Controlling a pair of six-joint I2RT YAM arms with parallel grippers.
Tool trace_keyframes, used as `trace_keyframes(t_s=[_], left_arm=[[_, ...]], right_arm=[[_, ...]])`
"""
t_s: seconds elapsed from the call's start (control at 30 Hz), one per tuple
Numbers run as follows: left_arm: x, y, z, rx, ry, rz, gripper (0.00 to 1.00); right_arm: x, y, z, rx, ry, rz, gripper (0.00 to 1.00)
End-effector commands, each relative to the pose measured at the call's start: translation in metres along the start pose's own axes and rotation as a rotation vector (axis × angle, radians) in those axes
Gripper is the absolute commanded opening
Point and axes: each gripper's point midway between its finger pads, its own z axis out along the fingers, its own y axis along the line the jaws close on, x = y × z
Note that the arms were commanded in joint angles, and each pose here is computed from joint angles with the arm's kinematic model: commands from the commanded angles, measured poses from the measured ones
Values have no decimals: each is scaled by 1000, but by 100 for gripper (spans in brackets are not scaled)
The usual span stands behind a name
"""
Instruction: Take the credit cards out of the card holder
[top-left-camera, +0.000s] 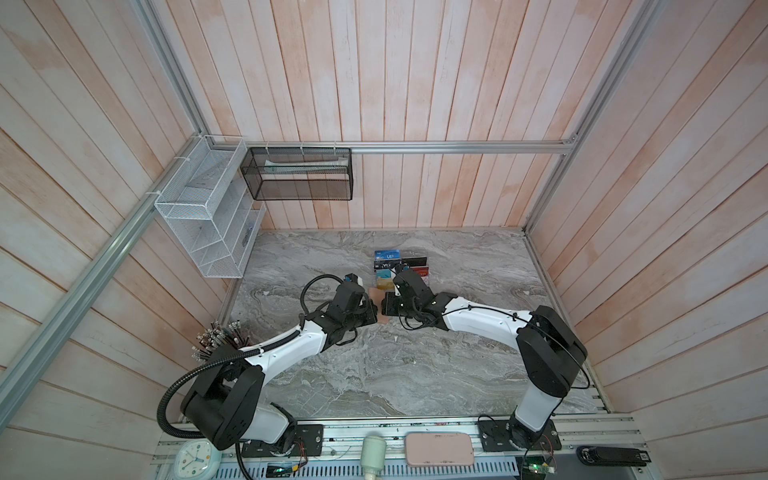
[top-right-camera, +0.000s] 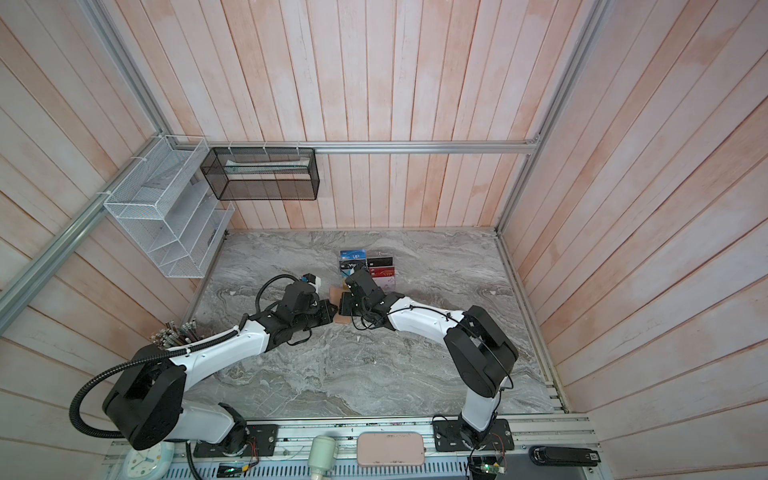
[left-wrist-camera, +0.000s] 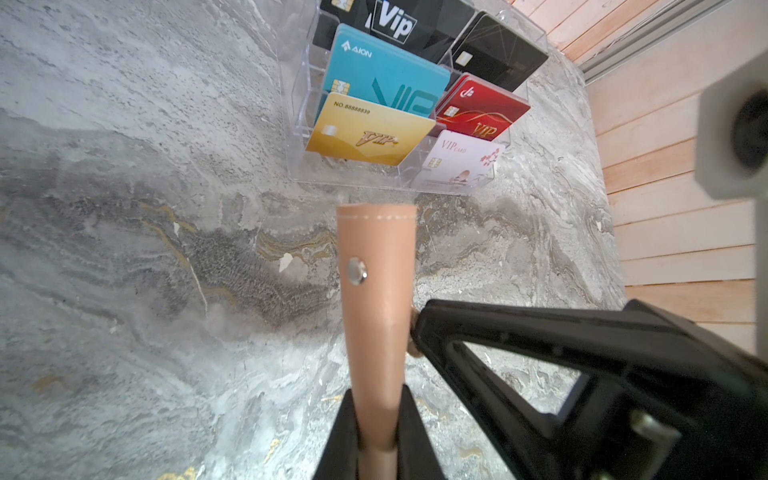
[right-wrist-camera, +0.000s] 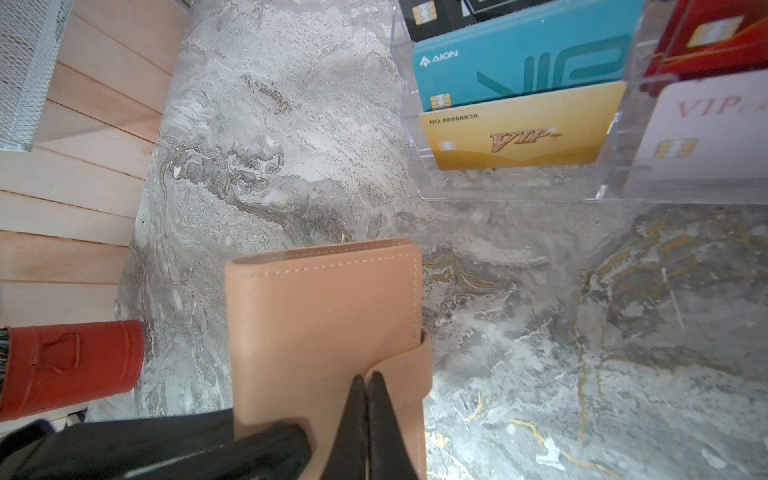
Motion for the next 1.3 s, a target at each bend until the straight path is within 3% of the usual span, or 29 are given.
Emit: trace_keyframes(t_s=[0.0,1.27], left_arm=[[-18,-18,-11,65,-77,4,0],[-11,-2,-6,4,-72,15,0]], right_arm=[[10,-16,6,68,35,2,1],[4,-37,-12,25,37,19,0]])
